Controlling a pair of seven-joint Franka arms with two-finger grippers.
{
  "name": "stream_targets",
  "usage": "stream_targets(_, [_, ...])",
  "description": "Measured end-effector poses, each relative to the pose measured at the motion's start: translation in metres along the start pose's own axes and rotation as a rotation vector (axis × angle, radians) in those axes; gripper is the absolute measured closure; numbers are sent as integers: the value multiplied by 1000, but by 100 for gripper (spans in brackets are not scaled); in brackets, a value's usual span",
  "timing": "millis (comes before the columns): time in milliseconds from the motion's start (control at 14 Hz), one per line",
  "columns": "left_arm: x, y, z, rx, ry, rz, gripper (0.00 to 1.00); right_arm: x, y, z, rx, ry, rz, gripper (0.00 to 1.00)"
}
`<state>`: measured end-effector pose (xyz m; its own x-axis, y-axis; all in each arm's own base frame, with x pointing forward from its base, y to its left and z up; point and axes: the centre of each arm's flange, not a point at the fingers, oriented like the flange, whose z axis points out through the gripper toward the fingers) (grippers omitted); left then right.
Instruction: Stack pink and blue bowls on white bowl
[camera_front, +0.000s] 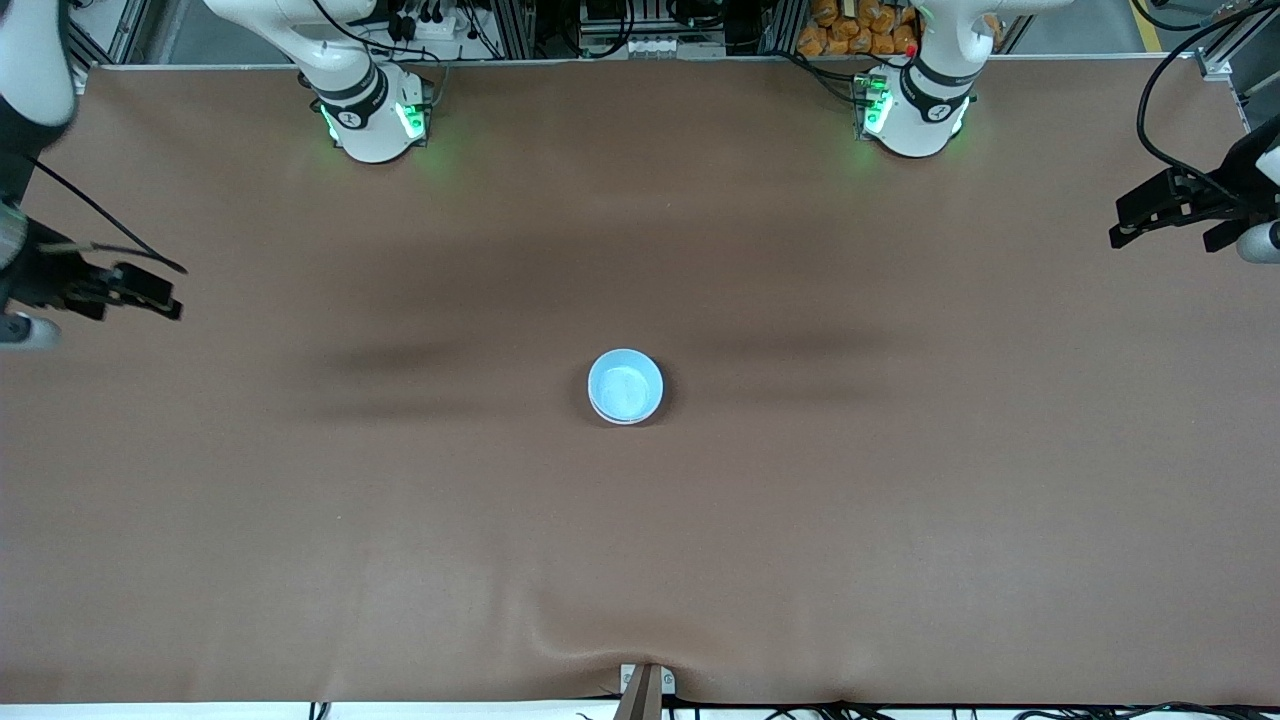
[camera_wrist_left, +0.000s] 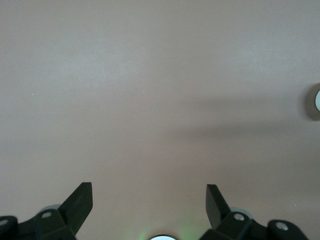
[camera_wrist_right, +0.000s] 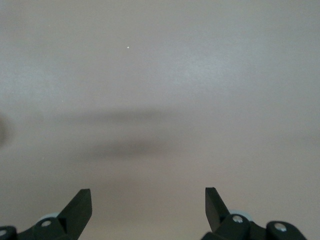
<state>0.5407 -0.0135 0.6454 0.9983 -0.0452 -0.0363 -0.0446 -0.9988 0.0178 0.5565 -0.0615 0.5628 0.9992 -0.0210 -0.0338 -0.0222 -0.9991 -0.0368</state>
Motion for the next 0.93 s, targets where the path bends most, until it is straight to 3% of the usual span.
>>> stream_targets(500, [0, 14, 0, 1, 0, 24, 0, -20, 8, -66, 3, -46, 33, 0])
stream_targets(929, [0, 12, 1, 1, -1, 20, 0, -20, 6, -71, 1, -41, 65, 0])
